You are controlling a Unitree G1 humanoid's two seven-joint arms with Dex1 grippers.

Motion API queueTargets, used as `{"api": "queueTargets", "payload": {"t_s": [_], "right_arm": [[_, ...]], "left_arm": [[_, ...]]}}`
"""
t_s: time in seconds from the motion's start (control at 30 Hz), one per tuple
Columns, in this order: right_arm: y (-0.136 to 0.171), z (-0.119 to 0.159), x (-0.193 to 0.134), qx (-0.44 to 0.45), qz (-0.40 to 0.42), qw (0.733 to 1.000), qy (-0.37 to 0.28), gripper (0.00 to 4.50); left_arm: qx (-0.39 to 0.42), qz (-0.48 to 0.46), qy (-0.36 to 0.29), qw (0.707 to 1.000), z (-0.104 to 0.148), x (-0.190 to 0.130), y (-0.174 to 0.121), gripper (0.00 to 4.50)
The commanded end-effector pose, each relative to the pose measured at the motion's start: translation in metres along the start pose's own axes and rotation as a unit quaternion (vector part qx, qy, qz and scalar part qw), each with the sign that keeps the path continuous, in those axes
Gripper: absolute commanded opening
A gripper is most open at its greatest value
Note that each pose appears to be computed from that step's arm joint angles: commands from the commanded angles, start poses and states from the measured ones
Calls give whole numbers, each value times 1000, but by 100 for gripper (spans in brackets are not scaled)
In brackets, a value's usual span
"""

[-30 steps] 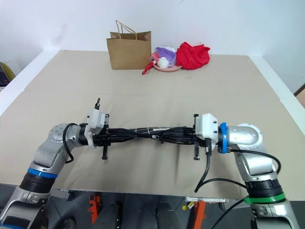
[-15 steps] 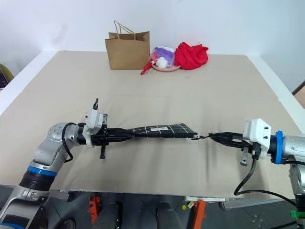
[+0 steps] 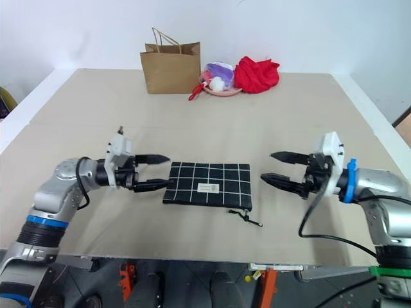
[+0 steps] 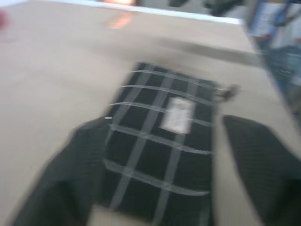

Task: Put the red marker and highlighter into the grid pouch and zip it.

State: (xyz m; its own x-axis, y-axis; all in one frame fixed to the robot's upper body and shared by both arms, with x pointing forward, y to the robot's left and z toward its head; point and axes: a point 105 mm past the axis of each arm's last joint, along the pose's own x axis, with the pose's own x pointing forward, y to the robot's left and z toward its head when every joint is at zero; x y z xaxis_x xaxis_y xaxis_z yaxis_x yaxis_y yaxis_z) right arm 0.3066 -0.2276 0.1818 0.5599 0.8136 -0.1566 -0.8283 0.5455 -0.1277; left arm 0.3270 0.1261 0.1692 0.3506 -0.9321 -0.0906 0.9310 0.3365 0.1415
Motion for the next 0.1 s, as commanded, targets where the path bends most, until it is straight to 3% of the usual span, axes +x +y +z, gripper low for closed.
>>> {"api": "queueTargets", "payload": {"t_s": [0.03, 0.1], "right_arm": [[-21, -5, 0, -1, -66, 998, -11, 446], [-27, -12, 1, -5, -88, 996, -8, 446]], "left_arm": [[21, 103, 5, 994, 1, -22, 23, 447], [39, 149, 16, 988, -4, -31, 29, 447]]}}
